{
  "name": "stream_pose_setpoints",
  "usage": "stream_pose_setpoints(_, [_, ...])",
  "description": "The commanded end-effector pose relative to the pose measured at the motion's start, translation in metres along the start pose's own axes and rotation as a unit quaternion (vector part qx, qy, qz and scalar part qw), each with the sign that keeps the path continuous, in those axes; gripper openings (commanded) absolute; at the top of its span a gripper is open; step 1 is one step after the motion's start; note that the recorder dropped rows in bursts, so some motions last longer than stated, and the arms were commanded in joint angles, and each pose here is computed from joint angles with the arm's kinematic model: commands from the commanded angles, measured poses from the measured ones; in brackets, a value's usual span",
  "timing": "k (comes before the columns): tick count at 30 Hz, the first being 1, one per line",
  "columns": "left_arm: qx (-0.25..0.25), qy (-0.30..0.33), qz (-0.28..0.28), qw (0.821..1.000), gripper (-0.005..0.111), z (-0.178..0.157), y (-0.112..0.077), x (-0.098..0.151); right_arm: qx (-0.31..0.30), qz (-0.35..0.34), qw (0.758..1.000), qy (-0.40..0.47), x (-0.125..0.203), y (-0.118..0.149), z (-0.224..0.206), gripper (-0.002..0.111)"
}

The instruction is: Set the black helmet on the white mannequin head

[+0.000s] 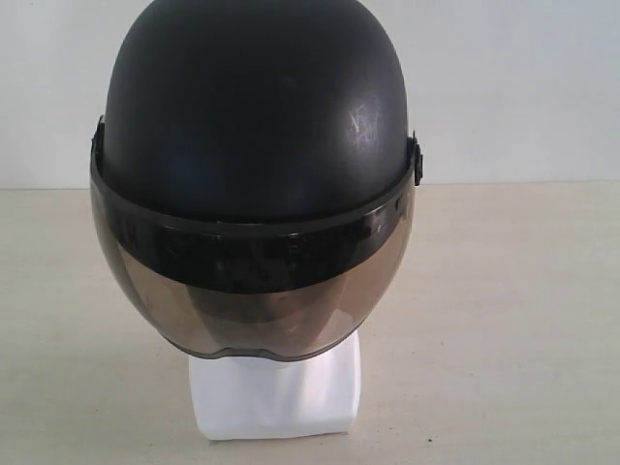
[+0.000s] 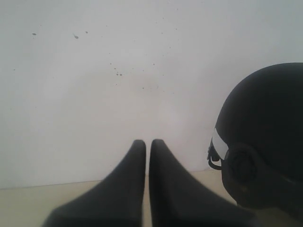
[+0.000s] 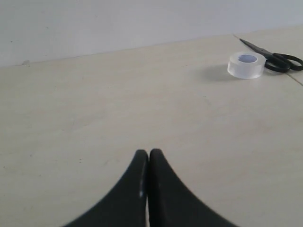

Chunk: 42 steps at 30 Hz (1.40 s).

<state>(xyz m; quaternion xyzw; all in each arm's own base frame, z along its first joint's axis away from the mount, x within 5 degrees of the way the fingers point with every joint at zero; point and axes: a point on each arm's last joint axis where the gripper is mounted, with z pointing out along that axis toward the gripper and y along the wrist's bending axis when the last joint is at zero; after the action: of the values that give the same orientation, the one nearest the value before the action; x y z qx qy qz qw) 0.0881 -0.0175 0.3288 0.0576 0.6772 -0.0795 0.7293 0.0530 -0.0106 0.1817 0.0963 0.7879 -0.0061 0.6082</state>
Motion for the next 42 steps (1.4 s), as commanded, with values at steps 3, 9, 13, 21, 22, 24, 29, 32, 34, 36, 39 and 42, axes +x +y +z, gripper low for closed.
stream_pose_setpoints(3, [-0.004, -0.002, -0.006, 1.000, 0.004, -0.0004, 0.0007, 0.0003, -0.057, -0.017, 0.998, 0.003, 0.0009, 0.0104, -0.0010, 0.000])
stream_pose_setpoints(9, [-0.004, -0.002, -0.006, 1.000, 0.004, -0.0004, 0.0007, 0.0003, -0.061, -0.018, 0.998, 0.003, 0.0010, 0.0111, -0.0011, 0.000])
stream_pose_setpoints(13, [-0.004, -0.002, -0.006, 1.000, 0.004, -0.0004, 0.0007, 0.0003, -0.061, -0.018, 0.998, 0.003, 0.0010, 0.0111, -0.0011, 0.000])
stream_pose_setpoints(21, [-0.004, -0.002, -0.006, 1.000, 0.004, -0.0004, 0.0007, 0.0003, -0.061, -0.011, 0.998, 0.007, 0.0016, 0.0111, -0.0011, 0.000])
stream_pose_setpoints(22, [-0.004, -0.002, -0.006, 1.000, 0.004, -0.0004, 0.0007, 0.0003, -0.061, -0.011, 0.998, 0.007, 0.0016, 0.0111, -0.0011, 0.000])
stream_pose_setpoints(24, [-0.004, -0.002, -0.006, 1.000, 0.004, -0.0004, 0.0007, 0.0003, -0.061, -0.011, 0.998, 0.007, 0.0016, 0.0111, -0.0011, 0.000])
stream_pose_setpoints(29, [-0.004, -0.002, -0.006, 1.000, 0.004, -0.0004, 0.0007, 0.0003, -0.061, -0.011, 0.998, 0.006, 0.0014, 0.0111, -0.0011, 0.000])
stream_pose_setpoints(32, [-0.004, -0.002, -0.006, 1.000, 0.004, -0.0004, 0.0007, 0.0003, -0.061, -0.011, 0.998, 0.006, 0.0014, 0.0111, -0.0011, 0.000])
stream_pose_setpoints(34, [-0.004, -0.002, -0.006, 1.000, 0.004, -0.0004, 0.0007, 0.0003, -0.061, -0.011, 0.998, 0.006, 0.0014, 0.0111, -0.0011, 0.000])
stream_pose_setpoints(36, [-0.004, -0.002, -0.006, 1.000, 0.004, -0.0004, 0.0007, 0.0003, -0.061, -0.011, 0.998, 0.006, 0.0014, 0.0111, -0.0011, 0.000])
stream_pose_setpoints(39, [-0.004, -0.002, -0.006, 1.000, 0.004, -0.0004, 0.0007, 0.0003, -0.061, -0.011, 0.998, 0.006, 0.0014, 0.0111, -0.0011, 0.000])
stream_pose_setpoints(42, [-0.004, -0.009, -0.002, 1.000, 0.004, -0.0032, -0.0002, -0.0011, -0.061, -0.011, 0.998, 0.006, 0.0014, 0.0111, -0.0011, 0.000])
